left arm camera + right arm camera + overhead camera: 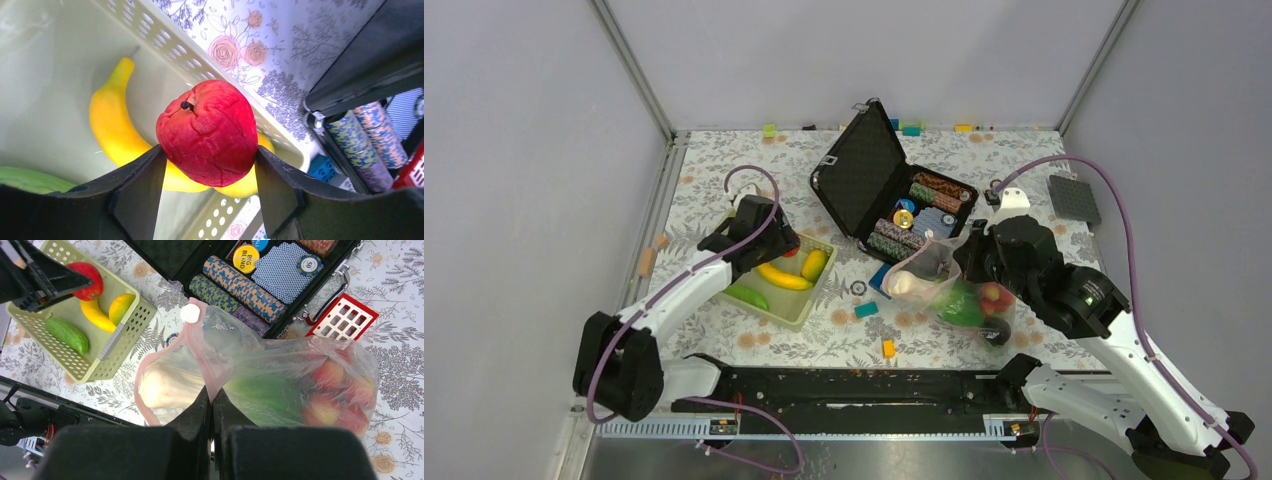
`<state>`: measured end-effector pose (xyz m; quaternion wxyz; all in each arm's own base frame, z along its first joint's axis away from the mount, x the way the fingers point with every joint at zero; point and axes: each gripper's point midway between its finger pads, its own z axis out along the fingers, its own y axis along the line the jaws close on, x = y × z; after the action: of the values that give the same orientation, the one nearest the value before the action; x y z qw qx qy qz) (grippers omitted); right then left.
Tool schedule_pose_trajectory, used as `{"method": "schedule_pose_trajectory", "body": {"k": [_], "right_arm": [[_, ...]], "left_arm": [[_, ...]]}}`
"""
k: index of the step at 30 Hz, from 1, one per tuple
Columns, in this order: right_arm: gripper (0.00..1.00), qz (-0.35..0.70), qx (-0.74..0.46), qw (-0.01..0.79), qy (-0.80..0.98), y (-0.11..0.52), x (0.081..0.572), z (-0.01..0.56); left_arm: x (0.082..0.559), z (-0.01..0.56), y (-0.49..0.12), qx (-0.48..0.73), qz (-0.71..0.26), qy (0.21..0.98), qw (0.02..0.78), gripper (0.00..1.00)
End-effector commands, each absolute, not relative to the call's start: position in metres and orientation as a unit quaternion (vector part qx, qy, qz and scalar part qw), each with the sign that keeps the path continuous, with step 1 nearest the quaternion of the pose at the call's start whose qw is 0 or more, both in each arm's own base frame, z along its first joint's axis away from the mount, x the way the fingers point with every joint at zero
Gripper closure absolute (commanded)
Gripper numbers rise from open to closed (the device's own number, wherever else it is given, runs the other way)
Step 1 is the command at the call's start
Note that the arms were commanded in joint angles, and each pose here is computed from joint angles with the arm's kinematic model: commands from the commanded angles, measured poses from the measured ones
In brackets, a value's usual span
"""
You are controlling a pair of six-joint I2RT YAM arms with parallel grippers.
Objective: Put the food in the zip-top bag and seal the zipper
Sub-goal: Pick up the fake fruit from the bin, then place the fake fruit in the zipper food storage bag.
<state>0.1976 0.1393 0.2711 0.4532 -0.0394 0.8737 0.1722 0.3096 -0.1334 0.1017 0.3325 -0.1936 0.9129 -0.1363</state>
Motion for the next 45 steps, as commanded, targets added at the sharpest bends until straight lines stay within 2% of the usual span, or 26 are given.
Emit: {"method": "schedule_pose_trajectory", "body": {"k": [1,5,8,13,20,25,35,39,42,44,45], "right_arm": [[1.00,0.192,-0.033,0.489,0.850,0.144,0.208,0.292],[1.00,0.197,-0.036,0.488,0.850,0.146,0.205,0.292],[1.00,0.199,-0.037,0.488,0.849,0.145,0.204,0.292],[1.00,0.209,-0.044,0.482,0.850,0.149,0.202,0.293],[1.00,0.216,-0.050,0.474,0.852,0.152,0.199,0.293],[1.00,0.219,-0.049,0.478,0.849,0.150,0.197,0.295],[1.00,0.251,-0.059,0.474,0.842,0.159,0.190,0.299],[1.00,0.270,-0.063,0.472,0.837,0.164,0.186,0.302],[1.00,0.275,-0.064,0.476,0.833,0.164,0.185,0.304],[1.00,0.272,-0.059,0.479,0.832,0.162,0.186,0.304],[1.00,0.271,-0.057,0.482,0.831,0.161,0.186,0.305]], "left_arm": [[0.309,0.129,-0.115,-0.207,-0.120,0.893,0.381,1.00],[0.303,0.151,-0.116,-0.201,-0.140,0.882,0.402,1.00],[0.299,0.181,-0.130,-0.160,-0.195,0.867,0.429,1.00],[0.261,0.258,-0.209,0.048,-0.409,0.795,0.446,1.00],[0.172,0.331,-0.295,0.285,-0.528,0.668,0.441,1.00],[0.140,0.347,-0.333,0.359,-0.548,0.623,0.427,1.00],[0.158,0.331,-0.381,0.340,-0.546,0.642,0.418,1.00],[0.174,0.311,-0.398,0.329,-0.518,0.670,0.417,1.00],[0.166,0.298,-0.410,0.359,-0.508,0.673,0.401,1.00],[0.160,0.292,-0.415,0.377,-0.496,0.673,0.399,0.92],[0.158,0.290,-0.417,0.381,-0.491,0.672,0.402,0.80]]}}
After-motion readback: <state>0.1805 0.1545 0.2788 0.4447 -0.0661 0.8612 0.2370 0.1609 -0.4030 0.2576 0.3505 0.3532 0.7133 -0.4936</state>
